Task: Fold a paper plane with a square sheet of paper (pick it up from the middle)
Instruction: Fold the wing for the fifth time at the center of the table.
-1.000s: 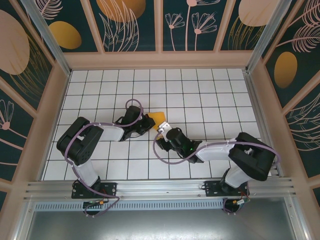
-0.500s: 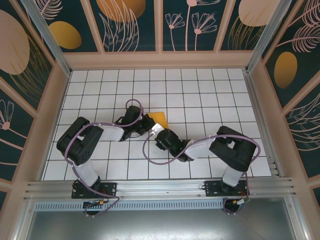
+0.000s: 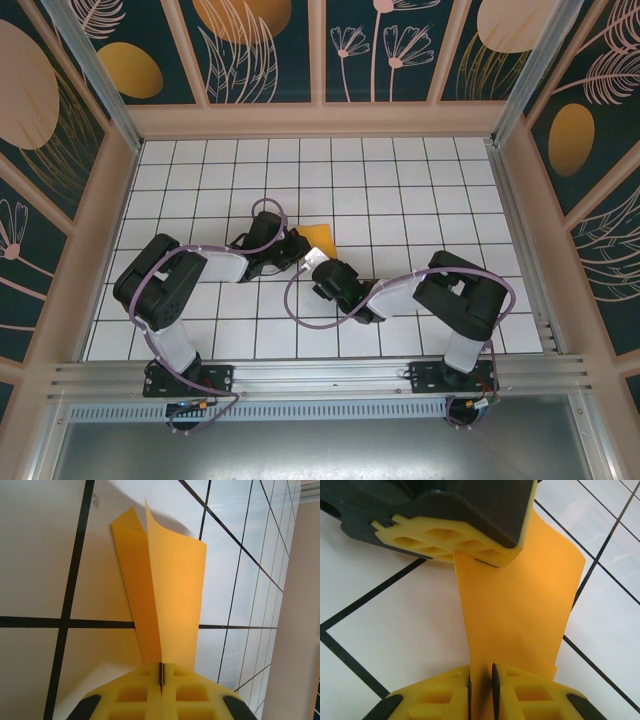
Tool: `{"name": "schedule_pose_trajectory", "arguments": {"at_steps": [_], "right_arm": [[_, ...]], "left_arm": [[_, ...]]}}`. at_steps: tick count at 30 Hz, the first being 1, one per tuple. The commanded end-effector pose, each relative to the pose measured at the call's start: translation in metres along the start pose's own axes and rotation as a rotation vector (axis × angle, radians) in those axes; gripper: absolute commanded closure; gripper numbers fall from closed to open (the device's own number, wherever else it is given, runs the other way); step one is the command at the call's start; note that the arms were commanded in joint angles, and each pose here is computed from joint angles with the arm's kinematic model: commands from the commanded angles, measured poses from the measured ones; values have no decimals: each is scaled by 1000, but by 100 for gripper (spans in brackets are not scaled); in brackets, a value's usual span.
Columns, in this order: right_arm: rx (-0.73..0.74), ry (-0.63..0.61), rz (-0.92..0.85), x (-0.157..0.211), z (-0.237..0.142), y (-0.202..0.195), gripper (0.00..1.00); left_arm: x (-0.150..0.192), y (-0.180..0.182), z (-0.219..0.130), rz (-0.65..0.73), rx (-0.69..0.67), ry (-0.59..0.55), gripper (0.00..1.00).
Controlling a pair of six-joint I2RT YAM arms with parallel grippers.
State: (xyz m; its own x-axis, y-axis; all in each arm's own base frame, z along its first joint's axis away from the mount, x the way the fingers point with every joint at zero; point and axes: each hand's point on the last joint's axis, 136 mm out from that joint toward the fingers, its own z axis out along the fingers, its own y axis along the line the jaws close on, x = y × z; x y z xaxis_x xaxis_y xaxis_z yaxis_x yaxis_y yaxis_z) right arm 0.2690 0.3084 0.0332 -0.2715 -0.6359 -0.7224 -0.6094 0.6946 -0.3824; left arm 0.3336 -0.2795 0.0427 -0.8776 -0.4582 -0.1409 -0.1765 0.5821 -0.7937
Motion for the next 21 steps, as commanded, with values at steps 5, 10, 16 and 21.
{"name": "schedule_pose_trajectory", "arguments": {"at_steps": [5,10,16,21], "right_arm": [[38,-15,14,-6,1,-4,91],[33,-14,16,-4,2,-3,99],[-3,-40,59,-10,-2,-4,100],[-141,-123,209,-29,-15,-5,100]], "left_arm": [[-5,-7,-9,5,8,-20,100],[-6,-7,-10,7,2,-24,96],[-15,-10,-26,22,-31,-89,70],[-42,13,-67,35,-198,-289,26]]}}
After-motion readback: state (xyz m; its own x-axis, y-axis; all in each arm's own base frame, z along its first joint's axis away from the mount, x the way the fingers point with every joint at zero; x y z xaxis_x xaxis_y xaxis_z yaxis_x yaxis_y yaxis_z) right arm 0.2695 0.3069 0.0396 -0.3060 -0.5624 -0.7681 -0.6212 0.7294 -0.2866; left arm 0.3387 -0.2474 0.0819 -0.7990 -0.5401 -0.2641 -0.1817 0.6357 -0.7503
